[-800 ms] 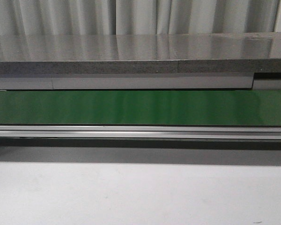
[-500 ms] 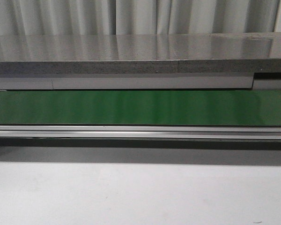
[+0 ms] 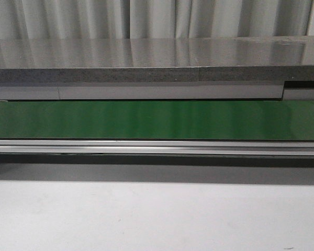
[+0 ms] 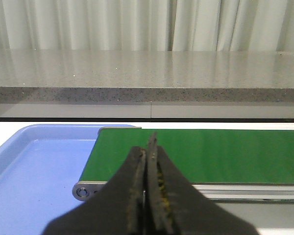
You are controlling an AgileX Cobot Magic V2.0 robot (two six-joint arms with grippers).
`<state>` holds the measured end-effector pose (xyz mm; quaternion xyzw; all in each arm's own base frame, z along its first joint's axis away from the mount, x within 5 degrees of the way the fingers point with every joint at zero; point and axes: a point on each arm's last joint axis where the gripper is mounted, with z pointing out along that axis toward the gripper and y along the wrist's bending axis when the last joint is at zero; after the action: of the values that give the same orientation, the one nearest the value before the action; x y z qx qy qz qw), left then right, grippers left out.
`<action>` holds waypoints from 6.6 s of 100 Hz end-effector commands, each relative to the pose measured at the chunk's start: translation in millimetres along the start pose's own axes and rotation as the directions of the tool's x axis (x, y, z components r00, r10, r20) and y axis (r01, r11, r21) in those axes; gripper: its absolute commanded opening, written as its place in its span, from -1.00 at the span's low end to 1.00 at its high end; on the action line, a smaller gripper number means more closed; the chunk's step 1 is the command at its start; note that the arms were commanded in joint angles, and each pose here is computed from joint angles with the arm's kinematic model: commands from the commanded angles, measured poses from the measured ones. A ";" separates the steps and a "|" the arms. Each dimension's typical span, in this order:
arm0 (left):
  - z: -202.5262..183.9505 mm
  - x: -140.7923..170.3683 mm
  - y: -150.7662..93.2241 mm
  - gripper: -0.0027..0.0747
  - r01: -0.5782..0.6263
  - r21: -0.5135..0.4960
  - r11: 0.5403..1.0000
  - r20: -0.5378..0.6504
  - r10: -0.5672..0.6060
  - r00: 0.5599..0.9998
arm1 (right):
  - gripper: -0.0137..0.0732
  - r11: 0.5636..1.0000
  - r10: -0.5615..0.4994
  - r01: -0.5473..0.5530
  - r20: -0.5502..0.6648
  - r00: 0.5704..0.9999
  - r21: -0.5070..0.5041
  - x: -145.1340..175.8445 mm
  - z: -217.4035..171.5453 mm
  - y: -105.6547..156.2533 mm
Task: Move button from right to left
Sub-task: 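Move the right gripper over the yellow push button in the green tray, then lower the right gripper and grasp the yellow push button's body, then lift the button and carry it over the green conveyor belt, then lower the button onto the belt and open the right gripper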
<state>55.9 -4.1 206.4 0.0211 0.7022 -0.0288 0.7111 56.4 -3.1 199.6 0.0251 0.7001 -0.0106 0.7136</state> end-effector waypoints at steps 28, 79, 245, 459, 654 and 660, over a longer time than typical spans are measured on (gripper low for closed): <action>-1.0 4.7 0.8 -0.98 0.011 -0.007 1.000 0.083 -0.010 0.997 | -0.82 0.999 0.029 -0.031 0.064 0.998 0.031 -64.1 -8.3 -0.7; -1.0 4.7 0.8 -0.98 0.011 -0.007 1.000 0.083 -0.010 0.997 | -0.82 0.995 0.045 -0.024 -0.224 0.974 0.093 -162.9 47.3 -4.2; -1.0 4.7 0.8 -0.98 0.011 -0.007 1.000 0.083 -0.010 0.997 | 0.75 0.911 0.261 0.130 -0.791 0.553 0.391 -46.3 252.9 -179.5; -1.0 4.7 0.8 -0.98 0.011 -0.007 1.000 0.083 -0.010 0.997 | -0.35 0.990 0.138 -0.044 -0.859 0.493 0.134 -100.6 243.2 -76.8; -1.0 4.7 0.8 -0.98 0.011 -0.007 1.000 0.083 -0.010 0.997 | -0.84 0.979 0.080 -0.179 -0.640 0.765 -0.092 -174.3 193.0 15.0; -1.0 4.7 0.8 -0.98 0.011 -0.007 1.000 0.083 -0.010 0.997 | -0.84 0.976 0.059 -0.177 -0.622 0.781 -0.129 -171.6 187.3 25.4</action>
<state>55.9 -4.1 207.5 0.0207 0.6981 -0.0287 0.7151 251.1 -4.1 358.2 0.0276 0.9182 0.0973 0.3829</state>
